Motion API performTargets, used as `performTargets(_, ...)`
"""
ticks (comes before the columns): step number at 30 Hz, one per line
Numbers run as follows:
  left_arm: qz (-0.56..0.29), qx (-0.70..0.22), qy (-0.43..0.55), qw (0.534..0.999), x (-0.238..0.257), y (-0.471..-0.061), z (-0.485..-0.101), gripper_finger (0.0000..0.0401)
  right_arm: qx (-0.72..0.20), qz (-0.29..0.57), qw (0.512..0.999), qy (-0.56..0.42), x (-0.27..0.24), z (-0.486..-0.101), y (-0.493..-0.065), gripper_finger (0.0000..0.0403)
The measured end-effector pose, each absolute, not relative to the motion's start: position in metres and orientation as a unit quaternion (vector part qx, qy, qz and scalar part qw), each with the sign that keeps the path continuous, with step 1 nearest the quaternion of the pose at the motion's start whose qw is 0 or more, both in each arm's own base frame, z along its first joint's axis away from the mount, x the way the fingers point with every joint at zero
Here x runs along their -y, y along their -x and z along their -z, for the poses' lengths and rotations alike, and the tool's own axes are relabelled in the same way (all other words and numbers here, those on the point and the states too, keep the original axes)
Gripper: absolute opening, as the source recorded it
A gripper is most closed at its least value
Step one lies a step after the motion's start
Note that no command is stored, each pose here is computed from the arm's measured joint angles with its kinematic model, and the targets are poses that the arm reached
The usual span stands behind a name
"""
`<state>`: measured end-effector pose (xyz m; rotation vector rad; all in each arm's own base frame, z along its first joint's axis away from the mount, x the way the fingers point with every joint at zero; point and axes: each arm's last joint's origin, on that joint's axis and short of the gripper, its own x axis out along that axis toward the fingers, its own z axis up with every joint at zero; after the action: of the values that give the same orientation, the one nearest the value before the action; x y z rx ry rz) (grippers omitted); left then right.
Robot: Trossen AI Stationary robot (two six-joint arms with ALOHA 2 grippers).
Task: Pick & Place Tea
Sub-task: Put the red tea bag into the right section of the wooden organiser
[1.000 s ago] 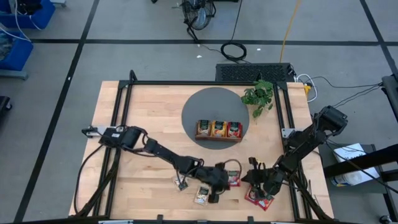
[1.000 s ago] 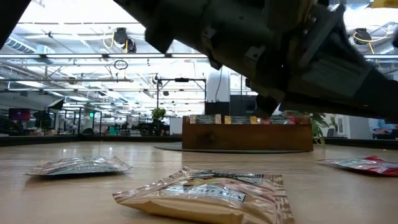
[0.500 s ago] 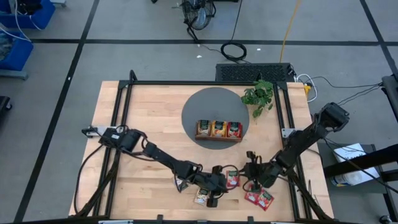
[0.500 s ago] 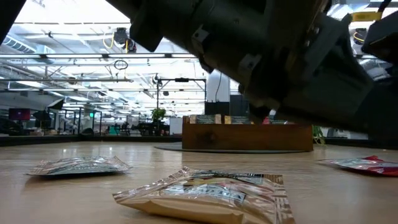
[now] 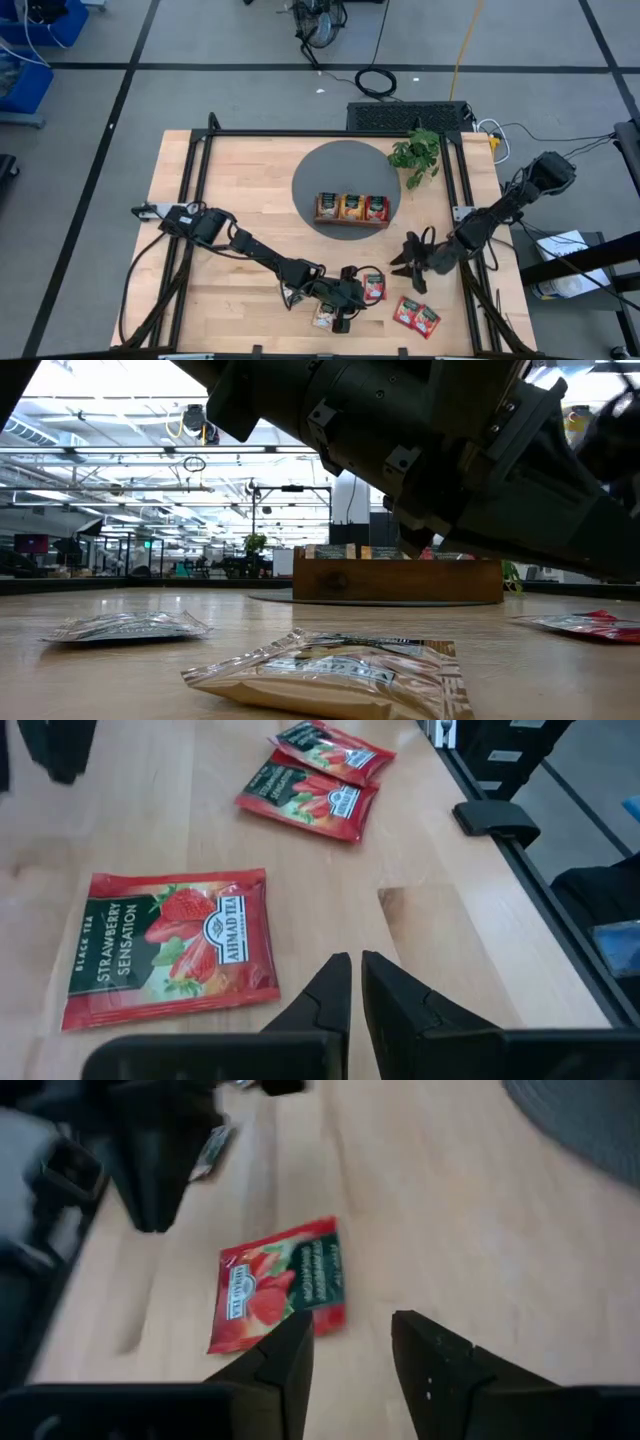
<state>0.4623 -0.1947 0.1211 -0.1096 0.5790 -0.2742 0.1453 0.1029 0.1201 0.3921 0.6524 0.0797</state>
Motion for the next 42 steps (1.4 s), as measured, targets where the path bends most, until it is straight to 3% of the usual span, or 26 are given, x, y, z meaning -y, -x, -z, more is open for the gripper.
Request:
performTargets(4,0.137,-0.279,0.051,0.949,0.195,-0.463,-0.122,0.0030,-0.311,-0.016,0.910,-0.274,-0.092,-0.105,-0.135,0.0127)
performTargets(16,0.149,-0.277,0.043,0.948,0.189,-0.466,-0.117,0.0030,-0.337,0.023,0.881,-0.332,-0.085,-0.096,-0.133,0.0138)
performTargets(30,0.157,-0.273,0.043,0.948,0.183,-0.471,-0.108,0.0030,-0.347,0.008,0.876,-0.335,-0.089,-0.083,-0.143,0.0145)
performTargets(42,0.145,-0.278,0.075,0.947,0.173,-0.477,-0.087,0.0030,-0.393,0.009,0.845,-0.364,-0.092,-0.072,-0.142,0.0144)
